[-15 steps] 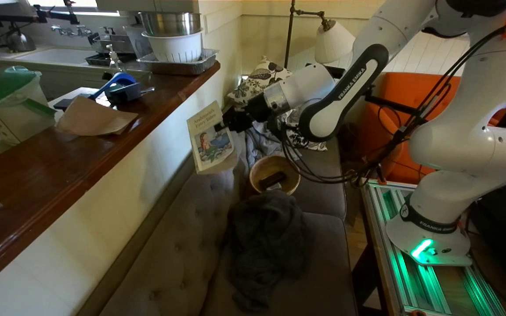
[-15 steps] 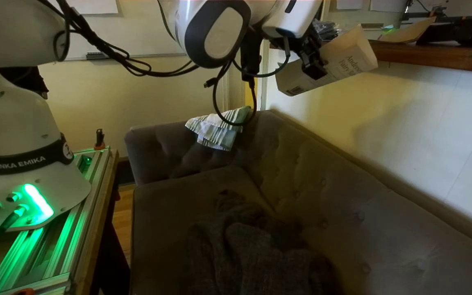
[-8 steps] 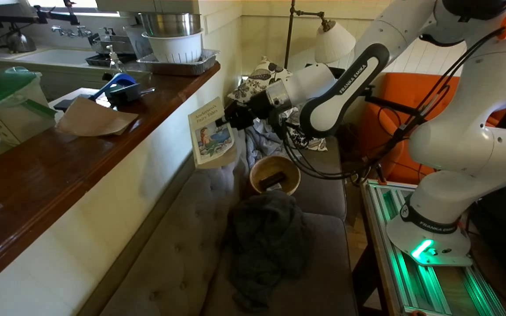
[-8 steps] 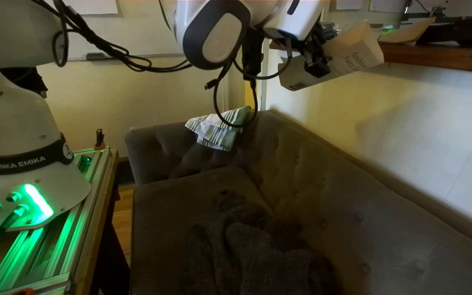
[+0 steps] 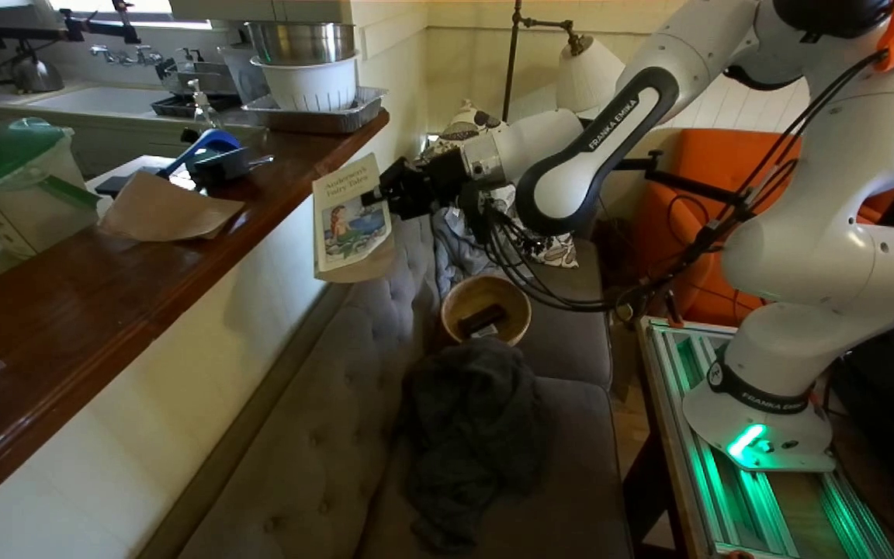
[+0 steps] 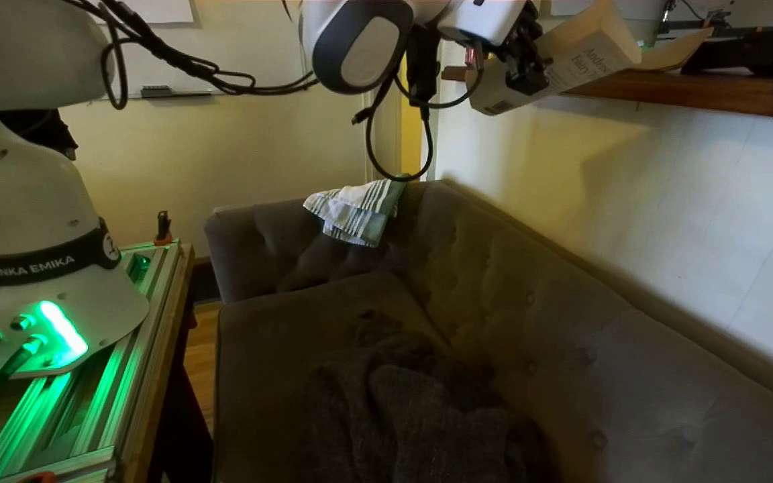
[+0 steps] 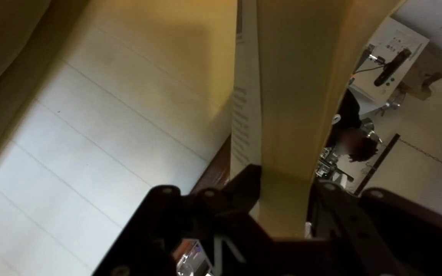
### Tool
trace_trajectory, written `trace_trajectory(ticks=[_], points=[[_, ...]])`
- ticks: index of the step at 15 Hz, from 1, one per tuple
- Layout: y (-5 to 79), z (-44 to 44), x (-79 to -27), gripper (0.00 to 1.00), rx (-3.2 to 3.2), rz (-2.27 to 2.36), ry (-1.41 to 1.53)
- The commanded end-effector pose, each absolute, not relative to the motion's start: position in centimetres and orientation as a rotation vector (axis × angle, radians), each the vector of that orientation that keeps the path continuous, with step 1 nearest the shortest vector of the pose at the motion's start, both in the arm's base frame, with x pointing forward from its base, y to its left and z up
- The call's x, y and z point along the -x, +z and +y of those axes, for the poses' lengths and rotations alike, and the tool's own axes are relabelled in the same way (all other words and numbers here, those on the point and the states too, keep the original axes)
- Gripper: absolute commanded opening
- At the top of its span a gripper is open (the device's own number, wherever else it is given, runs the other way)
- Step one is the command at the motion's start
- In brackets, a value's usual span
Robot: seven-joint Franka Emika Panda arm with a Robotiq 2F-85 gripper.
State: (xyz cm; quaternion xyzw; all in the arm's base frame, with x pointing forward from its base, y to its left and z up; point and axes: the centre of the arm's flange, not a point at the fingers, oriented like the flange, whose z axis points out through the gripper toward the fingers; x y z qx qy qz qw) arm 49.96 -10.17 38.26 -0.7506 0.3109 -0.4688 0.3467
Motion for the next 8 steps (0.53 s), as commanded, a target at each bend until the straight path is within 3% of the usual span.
trace_trajectory(ticks=[1, 8], points=[[41.5, -9.1, -52.3, 0.07, 1.793, 0.833, -1.192], [42.8, -2.8, -56.6, 0.07, 1.650, 0.965, -1.001]])
